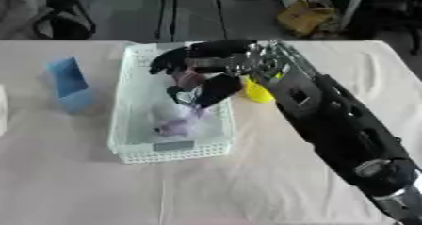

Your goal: Pick up objects on the table and place them in the box.

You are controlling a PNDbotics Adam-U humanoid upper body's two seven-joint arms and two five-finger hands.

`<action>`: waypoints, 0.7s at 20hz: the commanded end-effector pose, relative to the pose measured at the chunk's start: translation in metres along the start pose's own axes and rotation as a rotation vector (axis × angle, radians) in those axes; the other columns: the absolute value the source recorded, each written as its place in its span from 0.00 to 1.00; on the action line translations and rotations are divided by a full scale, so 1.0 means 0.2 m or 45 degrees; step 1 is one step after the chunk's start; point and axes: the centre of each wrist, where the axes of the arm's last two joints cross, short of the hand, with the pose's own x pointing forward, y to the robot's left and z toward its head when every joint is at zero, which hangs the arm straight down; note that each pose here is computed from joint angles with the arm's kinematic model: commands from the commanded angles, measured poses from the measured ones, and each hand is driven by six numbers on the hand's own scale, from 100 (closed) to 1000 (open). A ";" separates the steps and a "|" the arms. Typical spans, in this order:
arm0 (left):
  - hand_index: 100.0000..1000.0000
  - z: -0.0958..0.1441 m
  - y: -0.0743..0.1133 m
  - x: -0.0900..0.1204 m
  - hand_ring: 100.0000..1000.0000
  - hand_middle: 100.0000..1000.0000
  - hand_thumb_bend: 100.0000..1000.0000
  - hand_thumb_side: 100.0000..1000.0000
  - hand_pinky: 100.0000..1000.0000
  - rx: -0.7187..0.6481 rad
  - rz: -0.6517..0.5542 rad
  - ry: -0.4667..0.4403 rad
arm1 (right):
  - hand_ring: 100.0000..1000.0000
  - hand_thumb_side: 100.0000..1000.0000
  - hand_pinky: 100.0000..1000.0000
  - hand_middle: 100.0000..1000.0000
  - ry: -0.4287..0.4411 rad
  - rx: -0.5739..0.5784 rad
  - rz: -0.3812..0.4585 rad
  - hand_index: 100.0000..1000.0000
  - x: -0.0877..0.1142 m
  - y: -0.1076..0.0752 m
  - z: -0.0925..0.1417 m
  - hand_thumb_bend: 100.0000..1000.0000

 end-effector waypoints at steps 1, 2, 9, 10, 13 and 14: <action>0.82 -0.01 0.02 0.03 0.59 0.63 0.17 0.94 0.54 -0.008 -0.024 -0.023 | 0.91 0.64 0.86 1.00 0.027 -0.052 0.063 1.00 0.00 -0.06 0.04 0.00; 0.82 -0.01 0.02 0.03 0.59 0.63 0.16 0.94 0.54 -0.008 -0.024 -0.022 | 0.90 0.62 0.86 1.00 0.030 -0.065 0.068 1.00 0.00 -0.06 0.05 0.00; 0.82 -0.01 0.02 0.03 0.59 0.63 0.16 0.94 0.53 -0.007 -0.022 -0.021 | 0.88 0.55 0.83 0.99 0.064 -0.164 0.096 0.99 -0.01 -0.08 0.08 0.00; 0.82 -0.01 0.02 0.03 0.59 0.63 0.16 0.94 0.53 -0.005 -0.022 -0.021 | 0.85 0.48 0.81 0.98 0.076 -0.199 0.102 0.98 -0.01 -0.09 0.09 0.00; 0.82 -0.01 0.03 0.03 0.59 0.63 0.16 0.94 0.53 -0.001 -0.023 -0.022 | 0.83 0.41 0.78 0.96 0.168 -0.400 0.121 0.97 -0.02 -0.11 0.15 0.00; 0.82 -0.01 0.03 0.03 0.59 0.63 0.16 0.94 0.53 0.000 -0.023 -0.021 | 0.80 0.38 0.76 0.95 0.200 -0.463 0.125 0.96 -0.03 -0.11 0.16 0.00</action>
